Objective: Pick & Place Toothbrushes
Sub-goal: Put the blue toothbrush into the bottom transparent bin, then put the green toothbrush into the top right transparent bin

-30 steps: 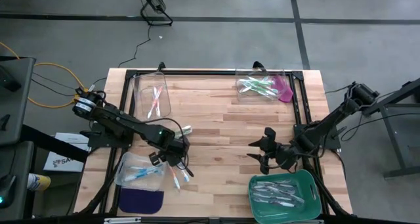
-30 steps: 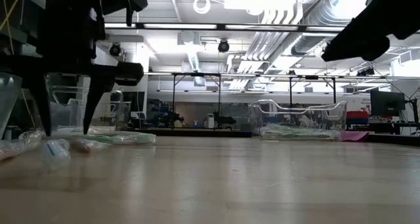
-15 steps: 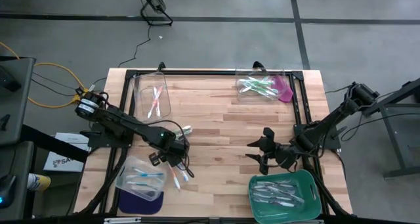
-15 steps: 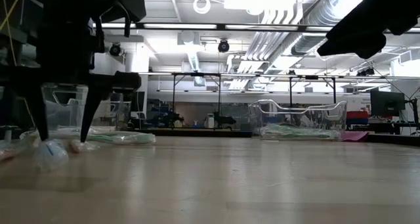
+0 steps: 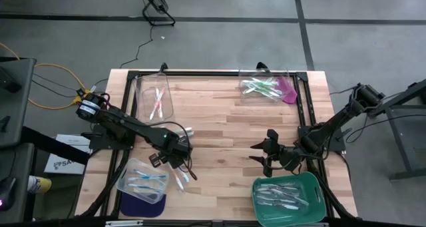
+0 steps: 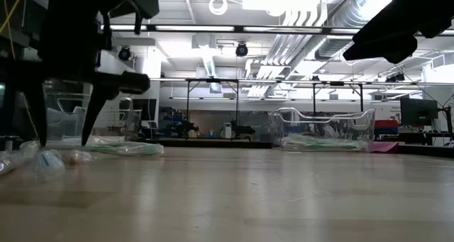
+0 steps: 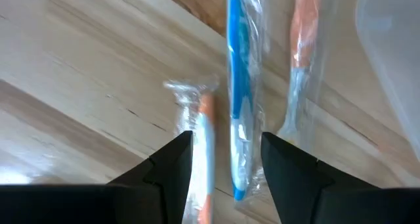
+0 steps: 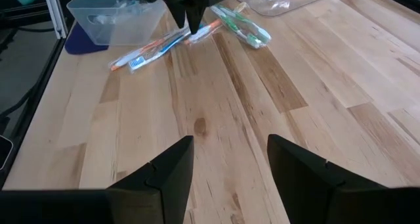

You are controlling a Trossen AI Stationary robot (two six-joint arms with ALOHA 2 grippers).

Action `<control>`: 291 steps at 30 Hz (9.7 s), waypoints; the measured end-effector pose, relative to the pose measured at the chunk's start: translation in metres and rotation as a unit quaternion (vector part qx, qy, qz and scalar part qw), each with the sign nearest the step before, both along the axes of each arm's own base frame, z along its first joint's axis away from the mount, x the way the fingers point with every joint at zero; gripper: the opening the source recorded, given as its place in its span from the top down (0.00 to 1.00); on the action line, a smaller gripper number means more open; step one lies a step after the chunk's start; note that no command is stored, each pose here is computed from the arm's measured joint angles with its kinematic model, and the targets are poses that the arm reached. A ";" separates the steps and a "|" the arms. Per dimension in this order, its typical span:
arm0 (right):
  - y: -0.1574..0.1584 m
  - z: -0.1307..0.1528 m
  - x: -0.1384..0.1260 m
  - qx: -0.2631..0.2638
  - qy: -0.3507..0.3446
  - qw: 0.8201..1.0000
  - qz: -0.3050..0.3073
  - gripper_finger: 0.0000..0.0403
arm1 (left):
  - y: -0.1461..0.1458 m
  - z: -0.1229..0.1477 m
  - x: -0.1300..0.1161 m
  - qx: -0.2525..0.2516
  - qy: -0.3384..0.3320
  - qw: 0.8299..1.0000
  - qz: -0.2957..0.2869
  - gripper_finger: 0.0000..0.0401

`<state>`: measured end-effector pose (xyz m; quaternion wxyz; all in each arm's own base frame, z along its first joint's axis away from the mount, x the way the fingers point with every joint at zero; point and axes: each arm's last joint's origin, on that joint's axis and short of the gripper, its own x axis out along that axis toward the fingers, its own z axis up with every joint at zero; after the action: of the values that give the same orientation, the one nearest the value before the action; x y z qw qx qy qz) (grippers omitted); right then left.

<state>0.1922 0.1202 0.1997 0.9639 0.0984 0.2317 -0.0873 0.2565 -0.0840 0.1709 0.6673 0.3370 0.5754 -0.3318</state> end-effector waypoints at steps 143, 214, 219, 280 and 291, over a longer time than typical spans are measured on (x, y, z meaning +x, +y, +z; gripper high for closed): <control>0.000 0.000 0.000 0.007 0.005 1.000 0.003 0.53 | -0.149 0.055 -0.182 -0.075 -0.044 0.845 0.527 1.00; 0.000 0.000 0.000 0.002 0.001 1.000 -0.004 0.53 | -0.038 0.051 -0.069 0.159 -0.181 0.880 0.410 0.67; 0.000 0.000 0.000 0.002 0.002 1.000 -0.004 0.53 | -0.027 0.030 -0.070 0.158 -0.155 0.877 0.427 0.67; 0.000 0.000 0.000 0.001 0.002 1.000 -0.003 0.53 | 0.007 -0.014 -0.067 0.124 -0.075 0.881 0.450 0.67; 0.000 0.000 0.000 0.001 0.002 1.000 -0.003 0.53 | 0.011 -0.030 -0.076 0.122 -0.068 0.879 0.455 0.67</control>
<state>0.1920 0.1200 0.1993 0.9631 0.0997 0.2332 -0.0905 0.1800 -0.0728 0.1407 0.7358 0.1385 0.6544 0.1056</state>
